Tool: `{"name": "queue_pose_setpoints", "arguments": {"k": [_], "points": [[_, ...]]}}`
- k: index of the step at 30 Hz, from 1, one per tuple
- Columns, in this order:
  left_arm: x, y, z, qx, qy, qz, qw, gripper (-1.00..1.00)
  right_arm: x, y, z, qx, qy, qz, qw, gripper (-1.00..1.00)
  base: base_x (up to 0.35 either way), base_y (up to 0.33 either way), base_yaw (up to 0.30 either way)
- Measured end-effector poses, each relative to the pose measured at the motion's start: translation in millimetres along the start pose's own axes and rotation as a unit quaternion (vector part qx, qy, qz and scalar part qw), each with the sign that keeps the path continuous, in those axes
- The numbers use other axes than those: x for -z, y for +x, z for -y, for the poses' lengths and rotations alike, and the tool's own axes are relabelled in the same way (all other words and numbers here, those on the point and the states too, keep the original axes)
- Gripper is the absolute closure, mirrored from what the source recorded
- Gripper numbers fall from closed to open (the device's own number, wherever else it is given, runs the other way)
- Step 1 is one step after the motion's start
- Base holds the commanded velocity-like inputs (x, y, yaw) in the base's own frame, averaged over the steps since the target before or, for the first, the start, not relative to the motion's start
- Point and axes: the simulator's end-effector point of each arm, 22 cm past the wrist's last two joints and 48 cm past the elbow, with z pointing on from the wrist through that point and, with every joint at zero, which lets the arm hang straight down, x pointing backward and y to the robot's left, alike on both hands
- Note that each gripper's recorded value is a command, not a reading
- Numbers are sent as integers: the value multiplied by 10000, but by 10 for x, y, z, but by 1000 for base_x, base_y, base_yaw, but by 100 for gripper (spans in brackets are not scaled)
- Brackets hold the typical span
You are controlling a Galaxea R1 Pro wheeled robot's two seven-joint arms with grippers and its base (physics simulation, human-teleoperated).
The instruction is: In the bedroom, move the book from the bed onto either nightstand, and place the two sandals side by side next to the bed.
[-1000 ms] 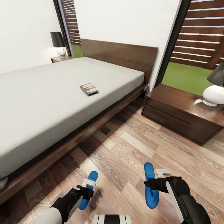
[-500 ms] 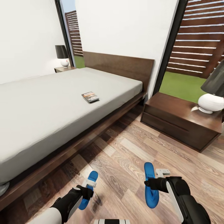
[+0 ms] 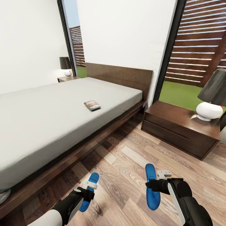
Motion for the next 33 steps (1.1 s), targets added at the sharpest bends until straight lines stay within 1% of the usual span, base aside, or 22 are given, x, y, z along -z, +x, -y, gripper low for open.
{"name": "queue_pose_setpoints", "arguments": {"k": [6,17,33], "points": [[83,-114,-23,-18,-34,125,9999,100,98,-81,-14,12,-6,125,9999,100,0,0,-46],[238,-313,-63,-37,-88,346,9994,100,276,-219,-42,45,-14,347,9994,100,0,0,-193],[479,-588,-116,-56,-159,658,9977,100,545,-408,-85,94,-26,674,9977,100,0,0,-16]]}}
